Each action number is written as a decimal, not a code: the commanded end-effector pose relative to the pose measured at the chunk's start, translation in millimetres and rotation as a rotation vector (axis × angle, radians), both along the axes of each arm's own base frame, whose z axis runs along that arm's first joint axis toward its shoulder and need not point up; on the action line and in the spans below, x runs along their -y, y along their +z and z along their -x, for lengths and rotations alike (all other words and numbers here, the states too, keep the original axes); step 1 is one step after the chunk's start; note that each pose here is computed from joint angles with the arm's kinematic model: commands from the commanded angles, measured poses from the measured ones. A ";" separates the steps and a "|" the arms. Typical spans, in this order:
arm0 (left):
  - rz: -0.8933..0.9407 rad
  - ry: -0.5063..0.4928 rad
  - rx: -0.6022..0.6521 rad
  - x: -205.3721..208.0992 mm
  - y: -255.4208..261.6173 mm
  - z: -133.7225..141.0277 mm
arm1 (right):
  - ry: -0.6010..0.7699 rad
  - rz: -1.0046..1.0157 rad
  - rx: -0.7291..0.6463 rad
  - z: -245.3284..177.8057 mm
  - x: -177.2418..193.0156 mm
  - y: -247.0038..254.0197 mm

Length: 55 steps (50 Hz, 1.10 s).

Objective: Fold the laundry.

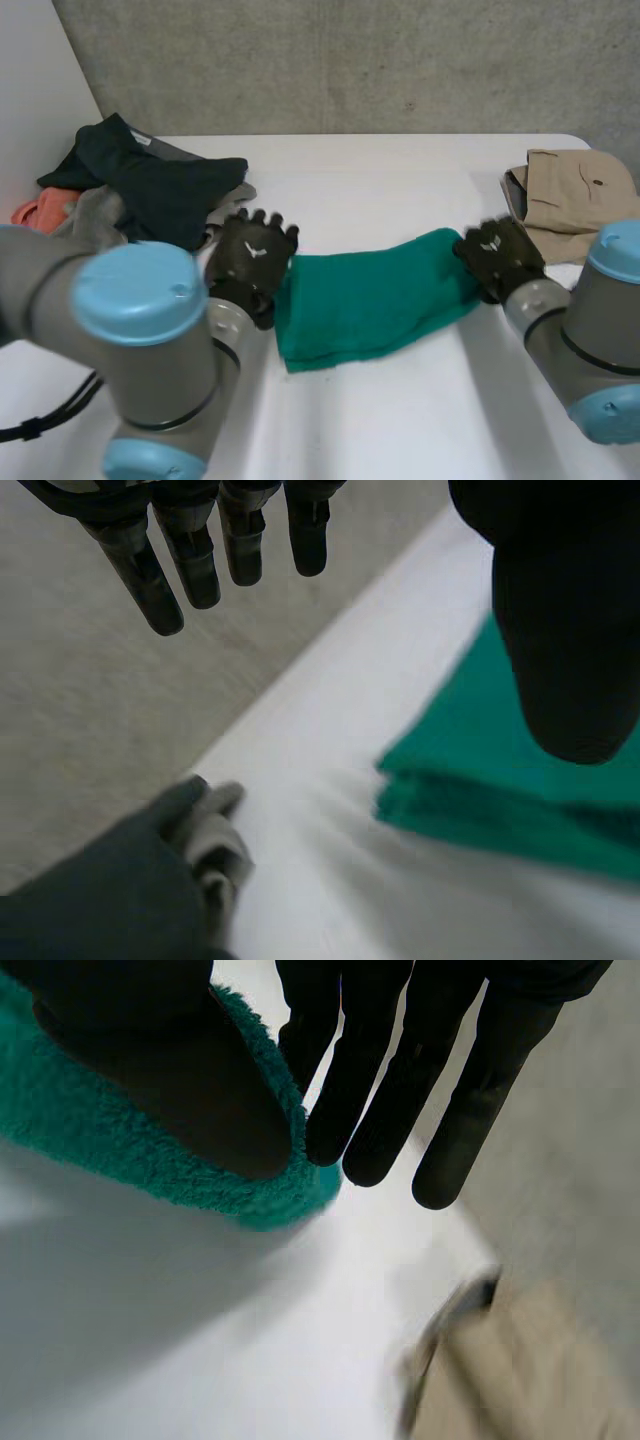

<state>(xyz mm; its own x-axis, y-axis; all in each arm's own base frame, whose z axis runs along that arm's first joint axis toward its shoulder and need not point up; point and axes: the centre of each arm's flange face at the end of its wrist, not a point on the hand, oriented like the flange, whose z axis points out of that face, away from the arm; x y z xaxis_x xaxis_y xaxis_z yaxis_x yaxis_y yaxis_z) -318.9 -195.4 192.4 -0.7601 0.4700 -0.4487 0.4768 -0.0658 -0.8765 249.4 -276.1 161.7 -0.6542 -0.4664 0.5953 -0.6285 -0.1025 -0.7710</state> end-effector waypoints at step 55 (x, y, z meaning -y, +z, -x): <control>-0.251 0.113 0.013 2.9 -47.0 -1.6 | 0.128 -0.431 0.182 -89.3 -13.5 -22.4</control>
<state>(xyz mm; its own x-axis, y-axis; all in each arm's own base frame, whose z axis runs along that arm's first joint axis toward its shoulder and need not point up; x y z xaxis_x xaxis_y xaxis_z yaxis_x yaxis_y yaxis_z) -324.1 -183.8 137.5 -0.7886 0.5332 -0.3061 0.4765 0.2154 -0.8523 341.2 -261.8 131.7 -0.6539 -0.7489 0.1071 -0.4289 0.2504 -0.8679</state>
